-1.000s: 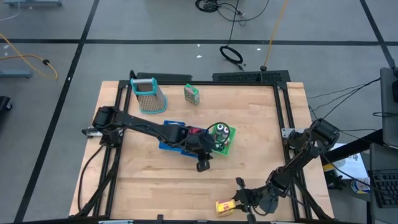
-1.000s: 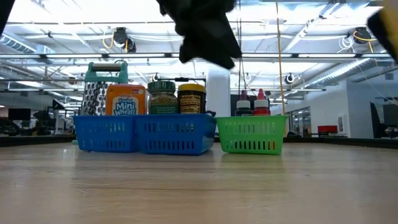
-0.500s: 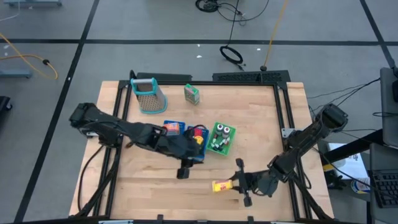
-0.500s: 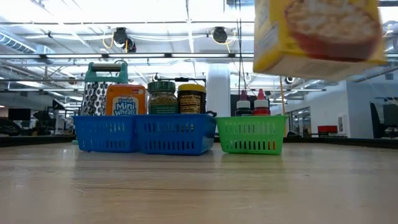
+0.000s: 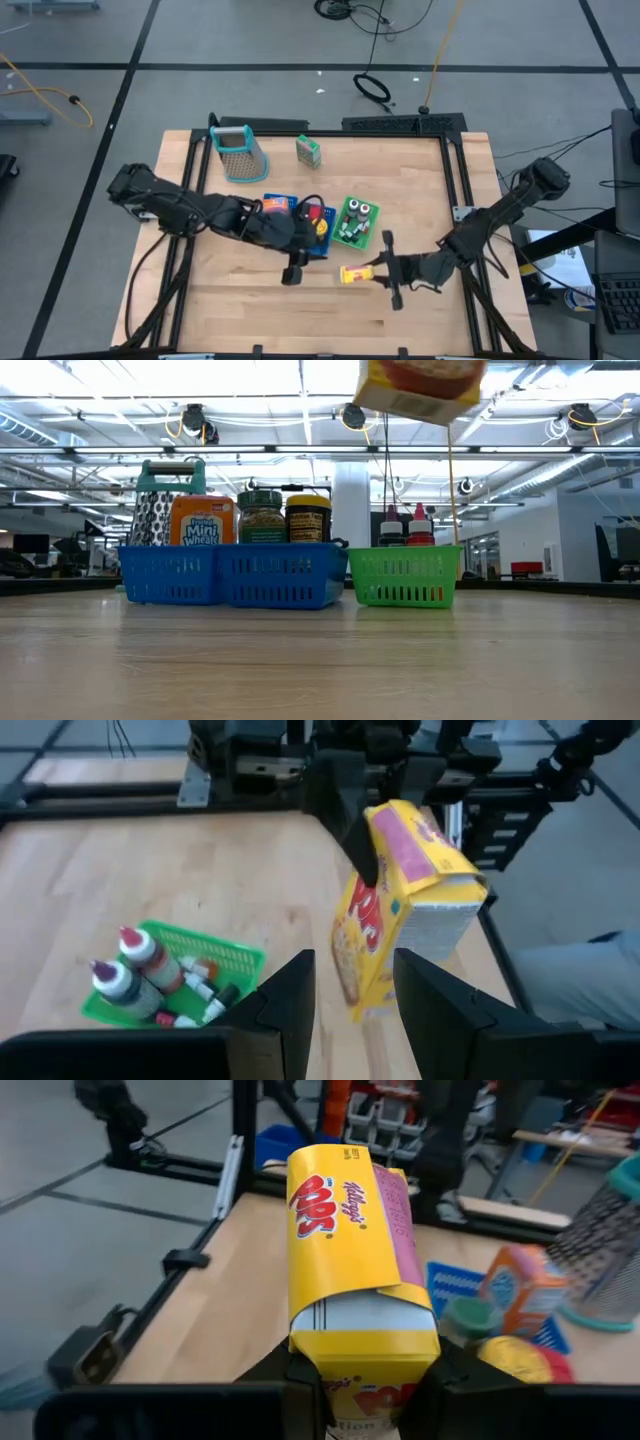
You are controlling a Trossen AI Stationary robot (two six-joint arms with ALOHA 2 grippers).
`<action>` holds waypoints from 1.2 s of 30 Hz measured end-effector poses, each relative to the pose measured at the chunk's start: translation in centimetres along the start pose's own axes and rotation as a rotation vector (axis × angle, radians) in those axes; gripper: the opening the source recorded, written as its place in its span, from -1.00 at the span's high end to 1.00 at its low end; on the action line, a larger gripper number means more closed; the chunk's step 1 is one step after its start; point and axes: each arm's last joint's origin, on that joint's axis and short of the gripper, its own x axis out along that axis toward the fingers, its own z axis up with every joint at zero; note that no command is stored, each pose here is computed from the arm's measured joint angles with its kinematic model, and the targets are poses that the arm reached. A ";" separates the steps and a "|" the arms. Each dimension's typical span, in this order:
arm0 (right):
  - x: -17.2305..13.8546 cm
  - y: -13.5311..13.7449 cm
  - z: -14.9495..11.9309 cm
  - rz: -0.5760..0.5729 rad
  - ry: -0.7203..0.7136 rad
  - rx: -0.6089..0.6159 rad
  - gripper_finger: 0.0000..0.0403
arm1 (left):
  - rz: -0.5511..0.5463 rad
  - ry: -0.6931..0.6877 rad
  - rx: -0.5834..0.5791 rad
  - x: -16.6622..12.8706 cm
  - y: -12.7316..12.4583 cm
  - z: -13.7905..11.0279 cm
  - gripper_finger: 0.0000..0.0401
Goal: Pick & Place Kitchen Items
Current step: Put the yellow cereal box into the left blue bin
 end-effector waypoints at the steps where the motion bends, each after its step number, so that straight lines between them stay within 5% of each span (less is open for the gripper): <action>1: 0.0 -0.3 0.2 -0.009 -0.006 -0.003 0.69 | 0.002 -0.013 0.006 0.0 0.0 0.1 0.32; 7: 0.2 -2.1 1.1 -0.066 -0.056 -0.031 0.69 | 0.015 -0.058 0.042 0.0 -0.1 0.5 0.26; 21: 0.9 -4.3 2.2 -0.076 -0.153 -0.095 0.70 | 0.063 -0.081 -0.028 0.4 0.7 0.8 -0.29; 36: -0.5 -5.9 3.1 -0.103 -0.158 -0.142 0.72 | 0.015 -0.085 0.002 1.1 0.9 0.8 -0.34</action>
